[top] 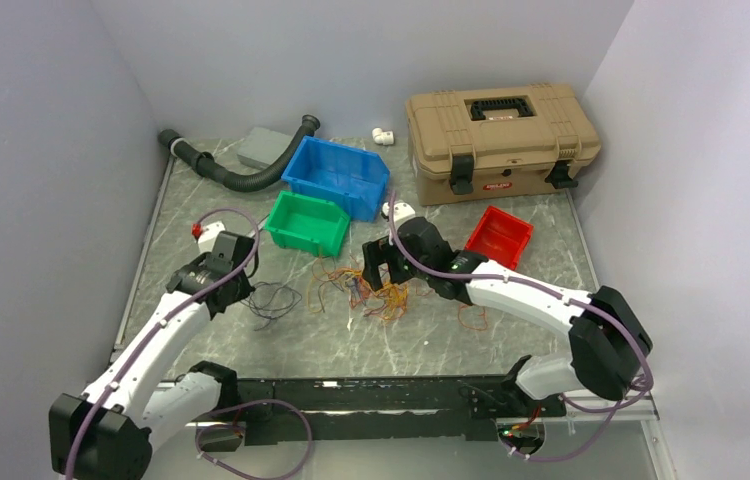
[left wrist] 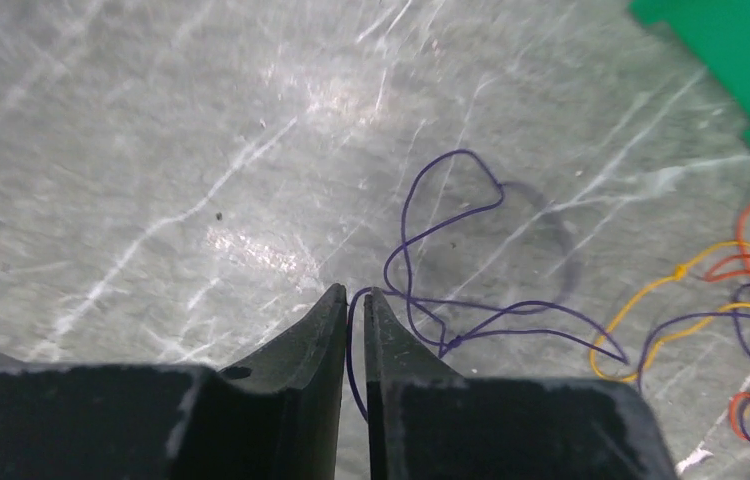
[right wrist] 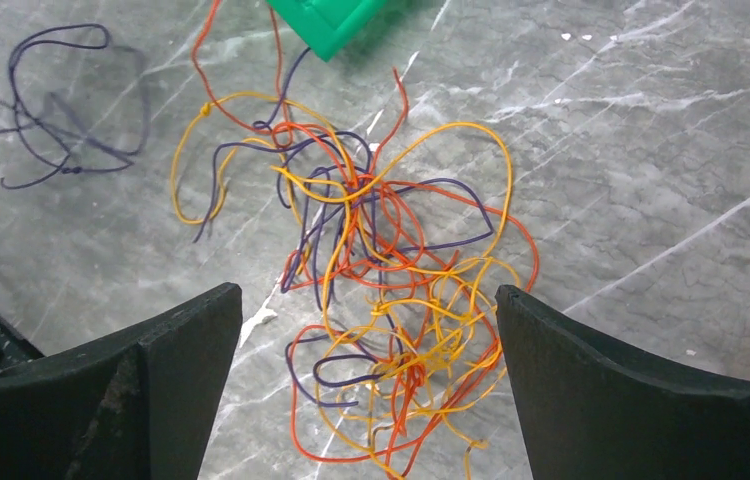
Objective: Untangle the cables
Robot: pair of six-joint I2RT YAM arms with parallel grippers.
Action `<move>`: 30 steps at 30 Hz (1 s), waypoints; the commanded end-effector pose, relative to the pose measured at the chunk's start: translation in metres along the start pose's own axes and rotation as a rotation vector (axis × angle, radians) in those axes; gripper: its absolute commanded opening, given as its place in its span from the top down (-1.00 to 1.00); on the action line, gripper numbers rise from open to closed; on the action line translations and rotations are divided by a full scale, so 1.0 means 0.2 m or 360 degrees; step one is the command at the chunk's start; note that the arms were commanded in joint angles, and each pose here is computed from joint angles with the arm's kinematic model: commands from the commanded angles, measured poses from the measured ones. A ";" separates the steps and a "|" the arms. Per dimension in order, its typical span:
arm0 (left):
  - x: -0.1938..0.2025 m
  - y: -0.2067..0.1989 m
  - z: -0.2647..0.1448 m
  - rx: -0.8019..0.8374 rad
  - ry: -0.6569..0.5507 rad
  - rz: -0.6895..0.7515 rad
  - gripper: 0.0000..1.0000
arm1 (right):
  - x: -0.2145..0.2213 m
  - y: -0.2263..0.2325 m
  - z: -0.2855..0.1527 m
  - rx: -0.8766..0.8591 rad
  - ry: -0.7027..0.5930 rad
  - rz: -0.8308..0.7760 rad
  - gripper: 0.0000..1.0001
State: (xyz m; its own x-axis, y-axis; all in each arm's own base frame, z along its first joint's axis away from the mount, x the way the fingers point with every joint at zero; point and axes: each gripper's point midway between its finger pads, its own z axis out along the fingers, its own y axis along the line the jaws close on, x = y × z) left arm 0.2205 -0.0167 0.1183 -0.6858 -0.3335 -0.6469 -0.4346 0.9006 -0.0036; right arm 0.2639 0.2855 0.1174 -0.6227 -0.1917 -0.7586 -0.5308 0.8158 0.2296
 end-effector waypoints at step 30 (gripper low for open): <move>0.31 -0.15 0.43 0.0080 0.0422 -0.0301 1.00 | -0.20 0.11 -0.19 -0.0188 -0.0249 -0.0038 -0.99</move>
State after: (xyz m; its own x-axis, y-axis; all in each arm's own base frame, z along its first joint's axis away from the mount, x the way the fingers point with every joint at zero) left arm 0.2367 -0.0354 0.0162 -0.7450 -0.5295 -0.4057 -0.5399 0.8358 -0.0996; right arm 0.2514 0.2901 0.1531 -0.5707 -0.1619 -0.8050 -0.5991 0.7526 0.2734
